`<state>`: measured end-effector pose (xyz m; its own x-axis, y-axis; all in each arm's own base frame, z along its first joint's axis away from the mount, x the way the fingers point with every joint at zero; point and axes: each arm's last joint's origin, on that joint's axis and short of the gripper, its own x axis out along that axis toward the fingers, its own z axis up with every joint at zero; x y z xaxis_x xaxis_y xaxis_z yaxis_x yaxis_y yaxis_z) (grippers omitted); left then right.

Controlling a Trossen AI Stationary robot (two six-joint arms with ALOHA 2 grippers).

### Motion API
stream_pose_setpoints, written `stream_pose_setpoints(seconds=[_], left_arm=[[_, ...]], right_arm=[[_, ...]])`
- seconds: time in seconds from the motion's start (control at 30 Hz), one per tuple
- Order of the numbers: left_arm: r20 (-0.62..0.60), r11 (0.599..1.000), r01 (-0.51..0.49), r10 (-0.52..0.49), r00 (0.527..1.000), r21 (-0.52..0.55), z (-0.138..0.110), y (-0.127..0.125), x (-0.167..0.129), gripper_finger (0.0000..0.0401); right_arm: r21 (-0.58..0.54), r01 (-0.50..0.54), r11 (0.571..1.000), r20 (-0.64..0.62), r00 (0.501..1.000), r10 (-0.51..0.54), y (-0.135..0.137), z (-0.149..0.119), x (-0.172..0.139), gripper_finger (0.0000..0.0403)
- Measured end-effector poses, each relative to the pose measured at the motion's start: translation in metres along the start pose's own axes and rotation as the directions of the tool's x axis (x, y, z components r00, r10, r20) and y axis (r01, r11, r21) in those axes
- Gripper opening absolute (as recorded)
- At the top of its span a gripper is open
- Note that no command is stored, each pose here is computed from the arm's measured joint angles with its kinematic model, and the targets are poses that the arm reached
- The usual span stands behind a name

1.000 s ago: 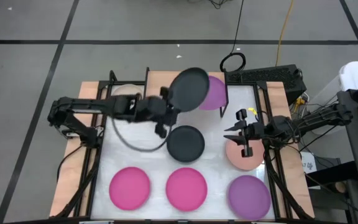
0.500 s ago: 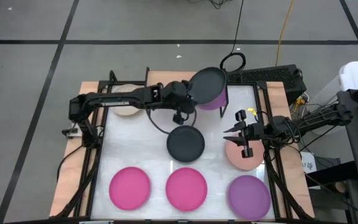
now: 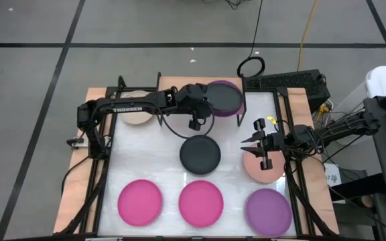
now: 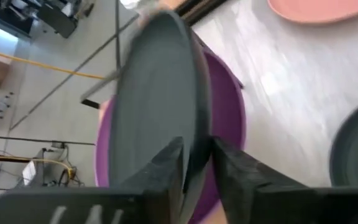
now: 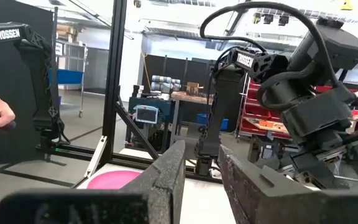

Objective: Place and stack plates onto a shelf
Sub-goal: Stack the left black plate on top of the violet plate on the shelf, then stack the light orange plate on top of the black plate on the shelf

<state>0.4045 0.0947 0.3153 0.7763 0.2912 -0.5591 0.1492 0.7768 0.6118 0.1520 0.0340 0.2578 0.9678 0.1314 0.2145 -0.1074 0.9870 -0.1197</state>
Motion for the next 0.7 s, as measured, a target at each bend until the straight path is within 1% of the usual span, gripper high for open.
stream_pose_setpoints(seconds=[0.1,0.2,0.27,0.33,0.4,0.43,0.53,0.7], left_arm=[[0.015,1.0,-0.014,0.014,1.0,-0.019,0.001,0.001,0.0,0.0136],[0.026,0.998,-0.028,0.03,0.999,-0.052,0.003,0.003,-0.004,0.016],[0.023,0.997,-0.049,0.051,0.998,-0.06,0.005,0.005,-0.007,0.017],[-0.009,0.995,-0.082,0.082,0.997,-0.061,0.006,0.005,-0.012,0.0177],[-0.029,0.988,-0.134,0.132,0.991,-0.081,0.01,0.006,-0.019,0.0179],[-0.027,0.983,-0.156,0.154,0.988,-0.097,0.013,0.007,-0.026,0.0179],[0.009,0.973,-0.177,0.18,0.984,-0.151,0.022,0.01,-0.052,0.0179],[0.016,0.97,-0.147,0.153,0.988,-0.195,0.025,0.011,-0.107,0.0179]], right_arm=[[0.001,0.0,1.0,0.0,1.0,0.0,0.0,0.0,0.0,0.0084],[0.001,-0.001,1.0,-0.005,1.0,0.001,0.0,0.0,0.0,0.0084],[0.002,-0.001,1.0,-0.012,1.0,0.001,0.0,-0.001,0.0,0.0084],[0.01,-0.003,1.0,-0.026,1.0,0.003,0.0,-0.003,0.0,0.0084],[0.018,-0.006,1.0,-0.051,0.999,0.007,0.001,-0.005,0.0,0.0084],[0.02,-0.007,1.0,-0.061,0.998,0.008,0.001,-0.006,0.0,0.0084],[0.02,-0.01,1.0,-0.088,0.996,0.011,0.001,-0.009,0.0,0.0084],[0.047,-0.011,0.999,-0.13,0.991,0.017,0.002,-0.013,-0.001,0.0084]])
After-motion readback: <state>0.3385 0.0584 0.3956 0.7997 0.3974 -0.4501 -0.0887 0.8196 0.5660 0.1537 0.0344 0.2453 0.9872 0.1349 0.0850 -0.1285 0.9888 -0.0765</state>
